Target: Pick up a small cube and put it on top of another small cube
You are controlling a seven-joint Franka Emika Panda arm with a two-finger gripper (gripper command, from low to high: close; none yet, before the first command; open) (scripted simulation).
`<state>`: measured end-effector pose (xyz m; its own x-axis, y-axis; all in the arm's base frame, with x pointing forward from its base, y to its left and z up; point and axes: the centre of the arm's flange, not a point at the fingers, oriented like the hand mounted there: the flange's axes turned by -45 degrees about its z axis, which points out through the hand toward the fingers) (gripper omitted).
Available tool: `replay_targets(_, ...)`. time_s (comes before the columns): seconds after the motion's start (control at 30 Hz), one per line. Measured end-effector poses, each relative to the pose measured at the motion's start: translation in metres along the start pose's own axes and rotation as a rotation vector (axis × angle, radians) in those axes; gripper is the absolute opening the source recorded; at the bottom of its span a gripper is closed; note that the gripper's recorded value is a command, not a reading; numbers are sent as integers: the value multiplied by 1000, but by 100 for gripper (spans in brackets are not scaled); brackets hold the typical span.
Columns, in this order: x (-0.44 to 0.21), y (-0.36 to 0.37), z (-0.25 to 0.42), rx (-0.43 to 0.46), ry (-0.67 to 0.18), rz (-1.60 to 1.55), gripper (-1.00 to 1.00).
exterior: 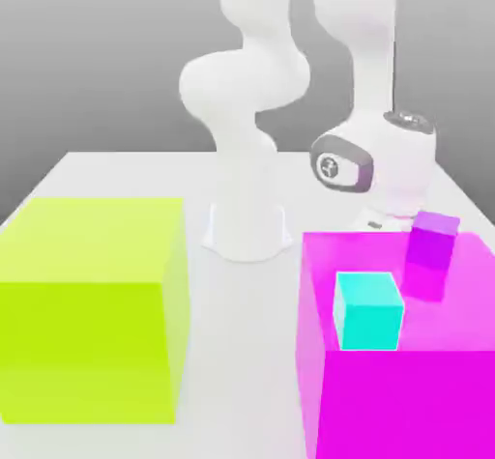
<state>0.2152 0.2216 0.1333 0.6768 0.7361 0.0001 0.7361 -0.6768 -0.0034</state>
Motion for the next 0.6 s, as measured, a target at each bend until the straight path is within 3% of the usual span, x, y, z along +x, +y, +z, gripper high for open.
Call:
replay_targets(0.2, 0, 0, 1, -2, 0, 0, -100)
replay_targets(0.6, 20, -20, -74, 3, -14, -87, -100)
